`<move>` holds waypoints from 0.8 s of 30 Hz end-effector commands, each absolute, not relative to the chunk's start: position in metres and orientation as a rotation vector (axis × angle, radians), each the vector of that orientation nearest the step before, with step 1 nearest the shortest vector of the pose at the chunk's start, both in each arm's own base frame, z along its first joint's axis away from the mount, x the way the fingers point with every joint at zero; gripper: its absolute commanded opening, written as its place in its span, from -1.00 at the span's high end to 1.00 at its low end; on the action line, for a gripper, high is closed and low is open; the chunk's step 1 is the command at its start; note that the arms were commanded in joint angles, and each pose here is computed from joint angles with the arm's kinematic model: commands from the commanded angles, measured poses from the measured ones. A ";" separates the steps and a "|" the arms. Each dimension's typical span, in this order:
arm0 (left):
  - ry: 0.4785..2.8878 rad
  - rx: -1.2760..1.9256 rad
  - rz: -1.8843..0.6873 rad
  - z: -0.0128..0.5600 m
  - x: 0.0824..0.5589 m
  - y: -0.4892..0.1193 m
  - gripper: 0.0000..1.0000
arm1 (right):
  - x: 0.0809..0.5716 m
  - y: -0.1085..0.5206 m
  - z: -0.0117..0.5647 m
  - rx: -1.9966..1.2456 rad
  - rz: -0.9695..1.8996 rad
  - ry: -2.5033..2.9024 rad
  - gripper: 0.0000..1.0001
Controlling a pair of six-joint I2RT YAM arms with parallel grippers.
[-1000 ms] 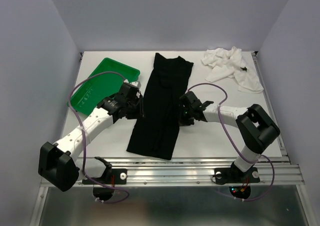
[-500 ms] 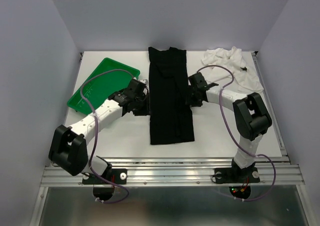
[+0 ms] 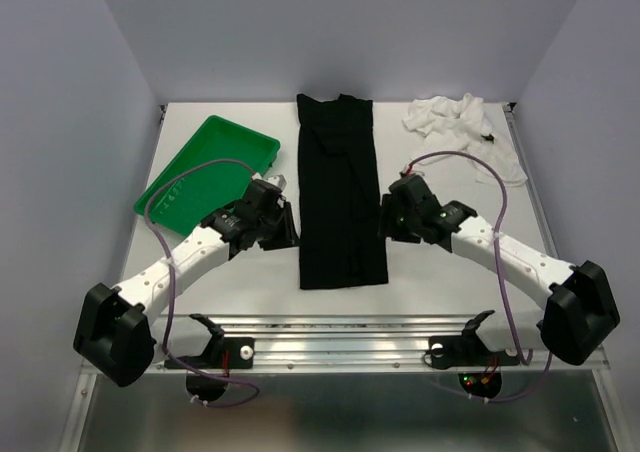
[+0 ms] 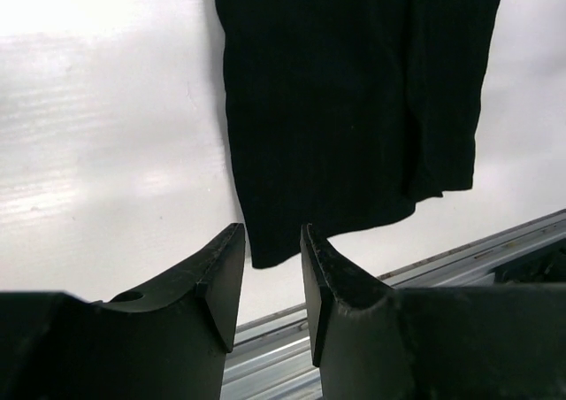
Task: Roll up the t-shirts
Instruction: Roll the T-shirt to the center of the board.
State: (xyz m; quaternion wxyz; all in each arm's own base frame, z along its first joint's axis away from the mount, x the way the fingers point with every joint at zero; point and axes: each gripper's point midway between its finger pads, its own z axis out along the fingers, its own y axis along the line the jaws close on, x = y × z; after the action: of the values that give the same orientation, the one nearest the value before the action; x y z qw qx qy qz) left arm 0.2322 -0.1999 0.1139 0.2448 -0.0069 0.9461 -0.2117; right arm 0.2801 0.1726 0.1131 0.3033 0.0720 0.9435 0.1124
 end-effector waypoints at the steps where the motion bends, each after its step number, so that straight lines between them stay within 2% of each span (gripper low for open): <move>1: 2.507 -0.103 -0.622 0.130 0.228 -0.195 0.15 | 0.225 0.220 0.102 0.119 0.421 2.578 -0.28; 3: 2.508 -0.117 -0.610 0.130 0.225 -0.192 0.15 | 0.215 0.235 0.097 0.074 0.437 2.584 -0.34; 7: 2.513 -0.131 -0.573 0.130 0.224 -0.186 0.15 | 0.204 0.261 0.078 0.000 0.400 2.615 -0.33; 11: 2.520 -0.121 -0.556 0.130 0.224 -0.184 0.16 | 0.203 0.269 0.059 -0.035 0.329 2.642 -0.16; 12: 2.518 -0.119 -0.555 0.131 0.224 -0.184 0.16 | 0.206 0.267 0.055 -0.029 0.297 2.640 -0.04; 18: 2.528 -0.118 -0.546 0.125 0.223 -0.183 0.16 | 0.212 0.263 0.053 -0.006 0.245 2.611 0.12; 24: 2.533 -0.111 -0.551 0.122 0.222 -0.184 0.16 | 0.213 0.272 0.054 -0.026 0.278 2.617 0.18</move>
State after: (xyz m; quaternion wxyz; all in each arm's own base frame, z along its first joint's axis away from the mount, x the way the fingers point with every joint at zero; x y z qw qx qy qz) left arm 0.2226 -0.1835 0.1234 0.2670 -0.0454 0.9403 -0.2061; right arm 0.1981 0.2534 0.0379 0.2209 -0.0171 0.9721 0.0773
